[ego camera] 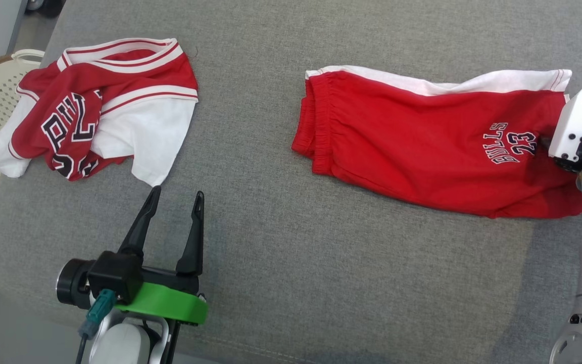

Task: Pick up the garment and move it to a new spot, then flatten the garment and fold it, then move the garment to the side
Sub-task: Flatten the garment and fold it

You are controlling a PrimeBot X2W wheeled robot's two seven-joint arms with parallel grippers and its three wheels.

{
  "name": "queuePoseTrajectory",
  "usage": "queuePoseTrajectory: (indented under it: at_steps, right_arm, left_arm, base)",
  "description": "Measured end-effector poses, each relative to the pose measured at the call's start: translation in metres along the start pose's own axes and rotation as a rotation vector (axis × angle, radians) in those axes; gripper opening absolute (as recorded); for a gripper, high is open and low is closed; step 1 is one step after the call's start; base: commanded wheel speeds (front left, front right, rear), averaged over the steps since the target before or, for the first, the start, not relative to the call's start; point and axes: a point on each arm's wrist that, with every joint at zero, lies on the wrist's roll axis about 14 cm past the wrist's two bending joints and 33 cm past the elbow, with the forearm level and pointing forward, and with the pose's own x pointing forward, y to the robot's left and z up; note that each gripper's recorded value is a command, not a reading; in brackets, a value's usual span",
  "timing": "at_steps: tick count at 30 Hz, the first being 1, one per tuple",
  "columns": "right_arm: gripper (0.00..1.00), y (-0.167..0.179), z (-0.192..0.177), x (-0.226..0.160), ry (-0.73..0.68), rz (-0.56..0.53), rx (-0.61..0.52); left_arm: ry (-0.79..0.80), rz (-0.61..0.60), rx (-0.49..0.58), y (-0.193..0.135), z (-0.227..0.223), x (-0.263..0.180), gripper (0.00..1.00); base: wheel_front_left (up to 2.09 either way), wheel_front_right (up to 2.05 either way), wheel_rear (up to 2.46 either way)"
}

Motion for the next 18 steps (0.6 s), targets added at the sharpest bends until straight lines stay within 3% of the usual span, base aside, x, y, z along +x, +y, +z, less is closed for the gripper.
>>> queuePoseTrajectory:
  at_steps: [1, 2, 3, 4, 8, 18]
  right_arm:
    - [0.9, 0.001, 0.0, 0.001, 0.008, 0.002, 0.003]
    - [0.4, 0.002, 0.0, 0.002, 0.013, 0.007, 0.004]
    - [0.07, 0.003, 0.0, 0.003, 0.015, 0.011, 0.005]
    - [0.0, 0.004, 0.001, 0.003, 0.012, 0.012, -0.001]
    - [0.0, 0.011, 0.004, 0.001, -0.018, 0.02, -0.017]
    - [0.0, -0.021, 0.014, -0.015, -0.09, -0.072, -0.014]
  left_arm:
    - [0.003, 0.001, 0.003, 0.0, -0.001, 0.0, 1.0]
    - [0.005, 0.002, 0.003, 0.001, -0.002, 0.0, 1.0]
    - [0.007, 0.002, 0.001, 0.001, -0.002, 0.0, 1.0]
    - [0.009, 0.002, 0.001, 0.001, -0.003, 0.0, 1.0]
    - [0.009, -0.007, 0.003, -0.001, -0.003, 0.001, 1.0]
    - [-0.009, -0.024, 0.001, -0.005, 0.002, 0.001, 1.0]
  base:
    - [0.0, 0.0, 0.0]
    - [0.0, 0.0, 0.0]
    - [0.0, 0.0, 0.0]
    - [0.0, 0.0, 0.0]
    - [0.0, 0.0, 0.0]
    - [0.0, 0.0, 0.0]
